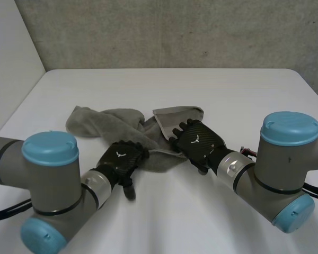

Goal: Fold the towel.

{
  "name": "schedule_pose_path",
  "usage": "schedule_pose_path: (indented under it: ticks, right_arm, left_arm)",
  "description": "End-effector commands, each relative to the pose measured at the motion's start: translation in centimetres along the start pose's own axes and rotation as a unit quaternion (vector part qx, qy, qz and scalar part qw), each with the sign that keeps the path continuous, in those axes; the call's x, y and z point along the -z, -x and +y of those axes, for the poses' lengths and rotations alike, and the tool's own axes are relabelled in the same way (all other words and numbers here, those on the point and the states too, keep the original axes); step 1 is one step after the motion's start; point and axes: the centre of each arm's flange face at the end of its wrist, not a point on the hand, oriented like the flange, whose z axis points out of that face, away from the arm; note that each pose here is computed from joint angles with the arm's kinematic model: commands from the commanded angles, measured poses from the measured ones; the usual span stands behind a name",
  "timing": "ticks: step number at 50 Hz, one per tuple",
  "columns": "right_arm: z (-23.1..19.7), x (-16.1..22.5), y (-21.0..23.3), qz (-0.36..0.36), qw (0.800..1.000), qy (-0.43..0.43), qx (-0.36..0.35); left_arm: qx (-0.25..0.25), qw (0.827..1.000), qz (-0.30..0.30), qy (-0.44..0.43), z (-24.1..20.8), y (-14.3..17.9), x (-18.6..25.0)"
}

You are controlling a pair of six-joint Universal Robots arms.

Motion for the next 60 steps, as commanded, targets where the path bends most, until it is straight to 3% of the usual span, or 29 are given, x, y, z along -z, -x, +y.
schedule_pose_path:
  ticks: [1, 36, 60]
  right_arm:
    - [-0.3, -0.4, 0.3, 0.005, 1.0, -0.015, 0.008]
    - [-1.6, -0.4, 1.4, -0.003, 0.999, -0.04, 0.018]
    - [0.2, -2.4, 2.6, -0.009, 0.999, -0.032, 0.001]
  left_arm:
    - [0.002, 0.999, -0.032, -0.003, 0.0, 1.2, -1.5]
    - [0.026, 0.995, -0.089, -0.025, -1.7, 5.6, -1.7]
    - [0.023, 0.997, -0.077, 0.004, 0.3, 5.0, -3.6]
